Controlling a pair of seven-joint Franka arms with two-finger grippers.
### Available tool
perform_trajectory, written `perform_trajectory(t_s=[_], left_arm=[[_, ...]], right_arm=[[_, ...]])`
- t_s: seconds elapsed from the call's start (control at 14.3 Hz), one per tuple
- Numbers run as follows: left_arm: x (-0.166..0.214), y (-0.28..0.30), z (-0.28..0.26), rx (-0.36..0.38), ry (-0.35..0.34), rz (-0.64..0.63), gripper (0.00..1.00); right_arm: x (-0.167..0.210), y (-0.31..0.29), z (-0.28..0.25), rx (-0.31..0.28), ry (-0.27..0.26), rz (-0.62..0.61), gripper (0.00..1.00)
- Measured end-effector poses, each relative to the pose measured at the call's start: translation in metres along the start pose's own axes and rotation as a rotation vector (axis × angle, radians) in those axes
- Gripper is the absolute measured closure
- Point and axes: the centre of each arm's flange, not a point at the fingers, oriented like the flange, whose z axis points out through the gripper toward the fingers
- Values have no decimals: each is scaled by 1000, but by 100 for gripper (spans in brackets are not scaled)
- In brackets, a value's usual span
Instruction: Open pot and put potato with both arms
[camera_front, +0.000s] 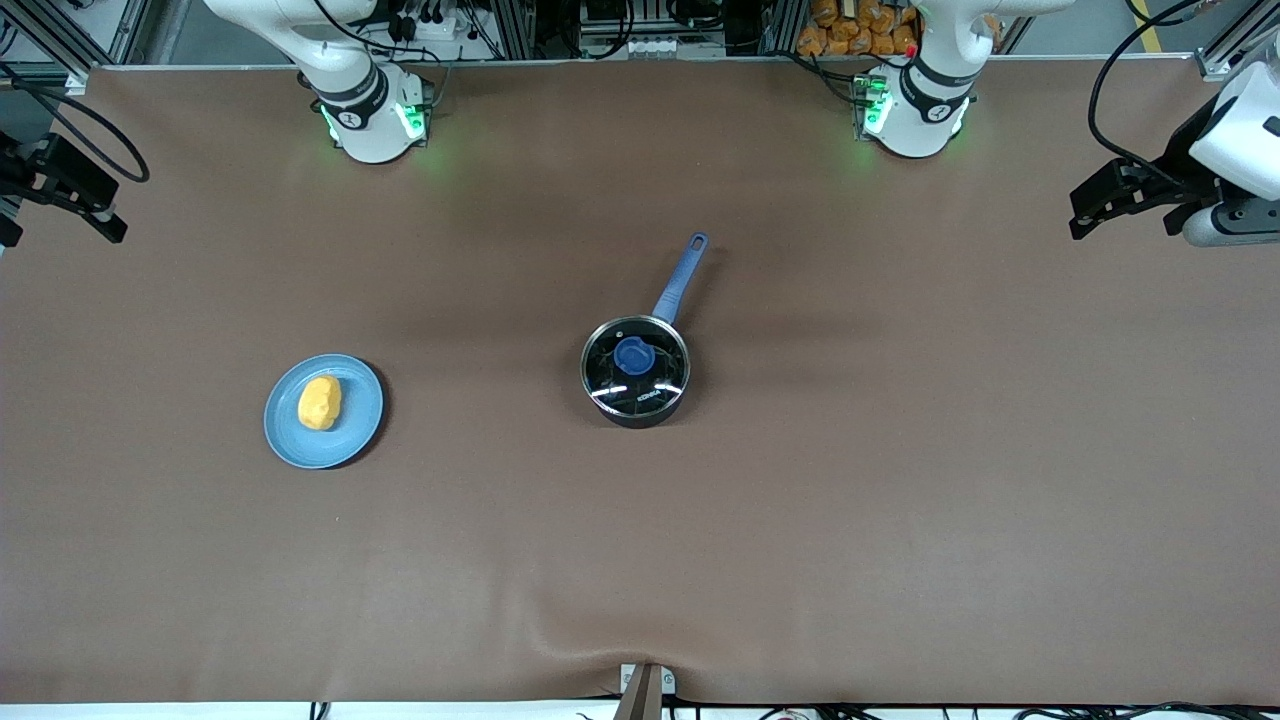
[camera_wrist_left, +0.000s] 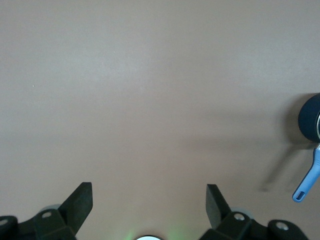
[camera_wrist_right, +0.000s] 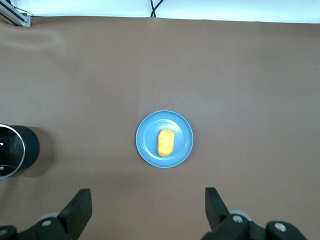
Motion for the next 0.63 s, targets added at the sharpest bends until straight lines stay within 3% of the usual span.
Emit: perform_trajectory(t_s=[0.63], left_arm=[[2, -5, 2, 0, -4, -9, 0]], right_arm=[[0, -7, -1, 2, 2, -13, 0]])
